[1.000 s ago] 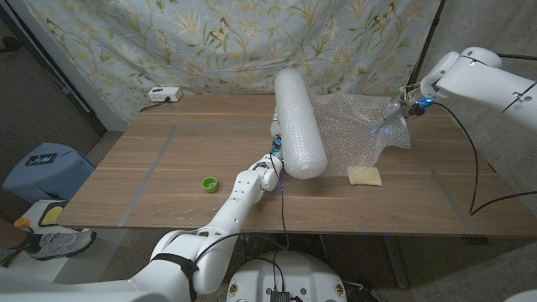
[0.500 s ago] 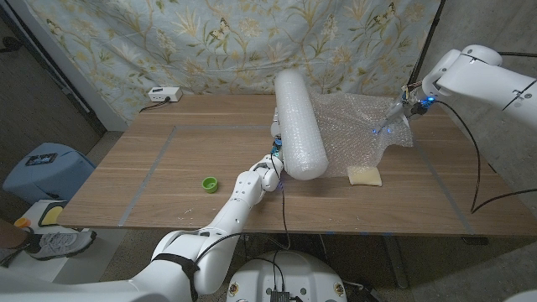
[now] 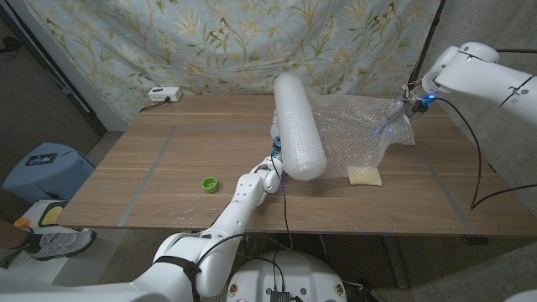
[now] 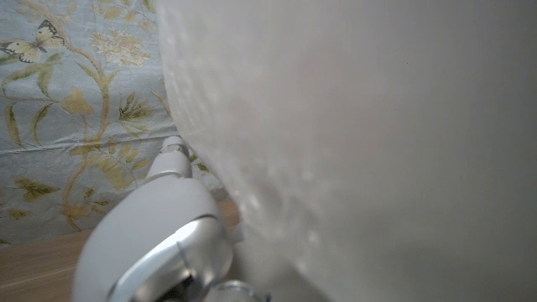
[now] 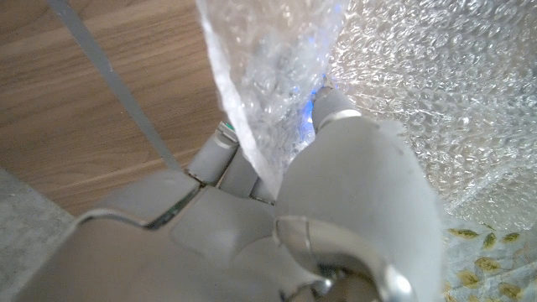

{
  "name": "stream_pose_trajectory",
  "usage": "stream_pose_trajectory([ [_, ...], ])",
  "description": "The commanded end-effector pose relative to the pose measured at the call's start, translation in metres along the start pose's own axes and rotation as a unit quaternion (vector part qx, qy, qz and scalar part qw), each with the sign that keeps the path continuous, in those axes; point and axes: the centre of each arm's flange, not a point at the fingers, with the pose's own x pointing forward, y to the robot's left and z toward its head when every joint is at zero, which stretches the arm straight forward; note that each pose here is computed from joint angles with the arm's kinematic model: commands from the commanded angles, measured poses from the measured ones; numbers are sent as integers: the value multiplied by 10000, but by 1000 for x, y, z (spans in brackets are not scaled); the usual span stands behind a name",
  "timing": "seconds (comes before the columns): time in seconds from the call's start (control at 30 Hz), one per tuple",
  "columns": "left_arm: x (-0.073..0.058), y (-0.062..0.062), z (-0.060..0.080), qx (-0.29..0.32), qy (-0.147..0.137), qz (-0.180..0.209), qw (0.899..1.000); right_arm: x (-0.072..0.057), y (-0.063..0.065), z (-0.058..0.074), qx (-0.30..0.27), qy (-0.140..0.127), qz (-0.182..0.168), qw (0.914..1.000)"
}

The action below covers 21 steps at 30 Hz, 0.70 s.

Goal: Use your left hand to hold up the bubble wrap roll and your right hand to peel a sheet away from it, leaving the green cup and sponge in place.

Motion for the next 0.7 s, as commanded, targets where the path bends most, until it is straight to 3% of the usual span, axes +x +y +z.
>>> stream_pose_trajectory([
  [0.03,-2,1,1,-34,-81,1,10000,-2,-7,-1,-21,85,-7,10000],
  [0.7,-4,2,0,-39,-57,4,10000,-10,-17,-11,24,172,-94,9998],
])
